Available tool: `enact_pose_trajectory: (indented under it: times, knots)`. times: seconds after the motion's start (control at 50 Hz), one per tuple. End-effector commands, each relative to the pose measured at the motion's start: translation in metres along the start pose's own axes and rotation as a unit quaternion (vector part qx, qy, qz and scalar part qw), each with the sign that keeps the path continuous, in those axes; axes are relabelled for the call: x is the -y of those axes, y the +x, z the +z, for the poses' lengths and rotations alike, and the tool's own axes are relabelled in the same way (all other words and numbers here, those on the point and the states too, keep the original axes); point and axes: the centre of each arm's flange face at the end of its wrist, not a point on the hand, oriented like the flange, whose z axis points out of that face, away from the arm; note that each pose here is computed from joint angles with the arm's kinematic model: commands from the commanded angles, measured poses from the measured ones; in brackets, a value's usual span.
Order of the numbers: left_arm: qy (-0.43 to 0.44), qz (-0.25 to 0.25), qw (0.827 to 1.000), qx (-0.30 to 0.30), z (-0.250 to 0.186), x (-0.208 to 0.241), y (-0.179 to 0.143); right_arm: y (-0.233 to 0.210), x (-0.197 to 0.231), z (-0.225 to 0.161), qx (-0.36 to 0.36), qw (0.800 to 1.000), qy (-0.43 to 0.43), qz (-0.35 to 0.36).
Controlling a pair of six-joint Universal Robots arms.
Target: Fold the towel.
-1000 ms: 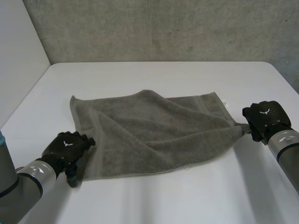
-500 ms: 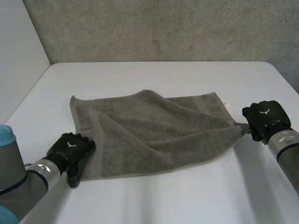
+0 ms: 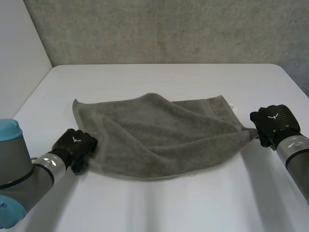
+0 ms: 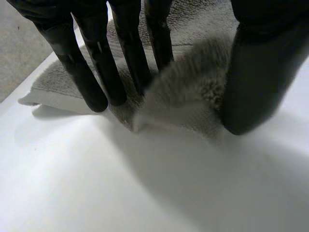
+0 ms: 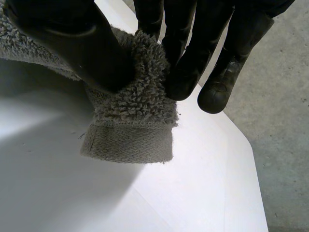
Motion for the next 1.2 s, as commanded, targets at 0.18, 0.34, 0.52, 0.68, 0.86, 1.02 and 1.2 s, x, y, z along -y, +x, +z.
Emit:
enact_pose_trajectory:
  times: [0.18, 0.34, 0.52, 0.68, 0.86, 1.02, 1.2]
  knots:
    - [0.018, 0.008, 1.000, 0.007, 0.004, 0.010, -0.005, 0.002, 0.000, 0.001, -0.003, 1.000, 0.002, -0.001]
    - [0.028, 0.011, 0.999, 0.018, 0.005, 0.018, -0.009, 0.006, 0.004, 0.000, -0.009, 1.000, 0.008, -0.002]
    - [0.119, 0.015, 0.989, 0.085, -0.024, 0.075, -0.044, 0.047, 0.072, -0.026, -0.079, 0.991, 0.109, -0.013]
    - [0.249, -0.034, 0.953, 0.171, -0.094, 0.157, -0.091, 0.086, 0.155, -0.075, -0.088, 0.975, 0.203, -0.029]
    - [0.286, -0.083, 0.938, 0.177, -0.136, 0.197, -0.111, 0.107, 0.203, -0.105, -0.057, 0.977, 0.204, -0.031]
    - [0.243, -0.129, 0.950, 0.145, -0.099, 0.186, -0.113, 0.109, 0.193, -0.071, -0.013, 0.988, 0.149, -0.024]
    - [0.137, -0.156, 0.967, 0.150, -0.003, 0.146, -0.113, 0.064, 0.167, -0.011, 0.038, 0.994, 0.085, -0.055]
